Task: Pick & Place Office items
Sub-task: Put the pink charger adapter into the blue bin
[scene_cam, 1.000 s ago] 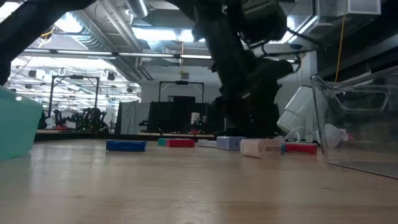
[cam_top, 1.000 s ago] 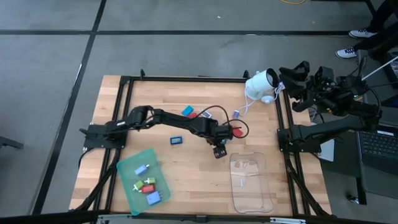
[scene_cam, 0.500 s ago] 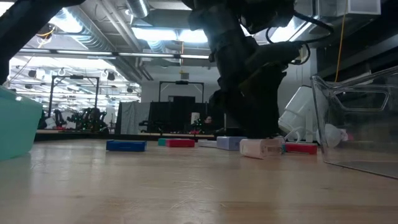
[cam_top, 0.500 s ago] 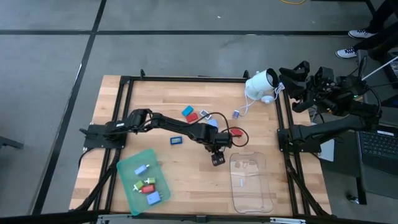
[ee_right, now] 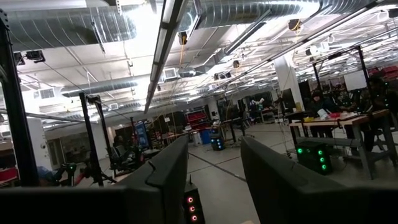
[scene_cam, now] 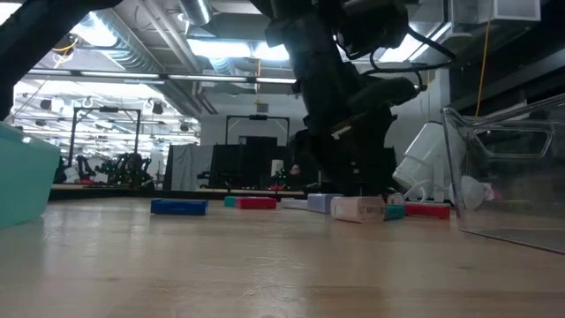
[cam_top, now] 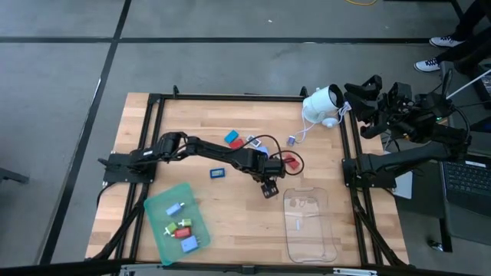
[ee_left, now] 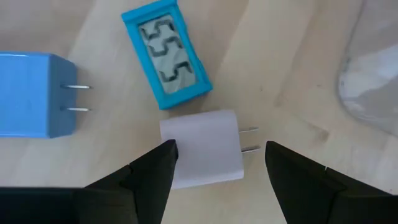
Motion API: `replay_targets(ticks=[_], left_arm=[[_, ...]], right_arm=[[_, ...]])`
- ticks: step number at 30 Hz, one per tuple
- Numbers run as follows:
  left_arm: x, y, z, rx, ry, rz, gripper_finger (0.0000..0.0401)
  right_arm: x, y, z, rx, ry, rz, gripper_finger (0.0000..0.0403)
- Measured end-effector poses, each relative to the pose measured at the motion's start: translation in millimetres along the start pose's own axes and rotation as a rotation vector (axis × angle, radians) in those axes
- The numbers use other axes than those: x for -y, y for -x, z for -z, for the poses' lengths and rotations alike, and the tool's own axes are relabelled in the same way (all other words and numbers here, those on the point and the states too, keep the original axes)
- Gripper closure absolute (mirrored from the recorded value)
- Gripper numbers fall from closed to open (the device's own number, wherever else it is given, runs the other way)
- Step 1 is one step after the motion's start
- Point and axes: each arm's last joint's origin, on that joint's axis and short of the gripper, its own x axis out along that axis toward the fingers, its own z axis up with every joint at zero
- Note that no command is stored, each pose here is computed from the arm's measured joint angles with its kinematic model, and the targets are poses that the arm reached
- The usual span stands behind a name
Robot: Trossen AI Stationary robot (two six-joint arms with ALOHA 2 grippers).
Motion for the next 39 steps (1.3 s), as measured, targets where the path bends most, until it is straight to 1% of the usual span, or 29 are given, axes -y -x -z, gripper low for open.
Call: replay_targets(ticks=[4, 8, 10, 15, 20, 27, 31, 35, 39], left_arm=[[-3, 5, -3, -0.011, 0.015, -0.019, 0.0156], [-4, 13, -8, -0.022, -0.003, -0.046, 0.0156], [-6, 15, -11, -0.019, 0.015, -0.042, 0.0156], [-11, 15, -12, -0.035, 0.042, -0.043, 0.0156], [-12, 15, -11, -0.038, 0.032, -0.064, 0.0156], [-19, 15, -9, -0.096, 0.026, -0.068, 0.0155], [-20, 16, -10, -0.092, 0.028, -0.061, 0.0142], [-21, 11, -10, -0.11, 0.044, -0.021, 0.0122], [-21, 3, -8, -0.126, 0.047, -0.037, 0.0109]], right_arm=[[0, 0, 0, 0.0, 0.0, 0.0, 0.0247], [0, 0, 0, 0.0, 0.001, 0.0, 0.0247], [0, 0, 0, 0.0, 0.001, 0.0, 0.0247], [0, 0, 0, 0.0, 0.002, 0.0, 0.0247], [0, 0, 0, 0.0, 0.023, 0.0, 0.0247], [0, 0, 0, 0.0, 0.024, 0.0, 0.0247], [0, 0, 0, 0.0, 0.024, 0.0, 0.0247], [0, 0, 0, 0.0, 0.02, 0.0, 0.0247], [0, 0, 0, 0.0, 0.019, 0.0, 0.0247]])
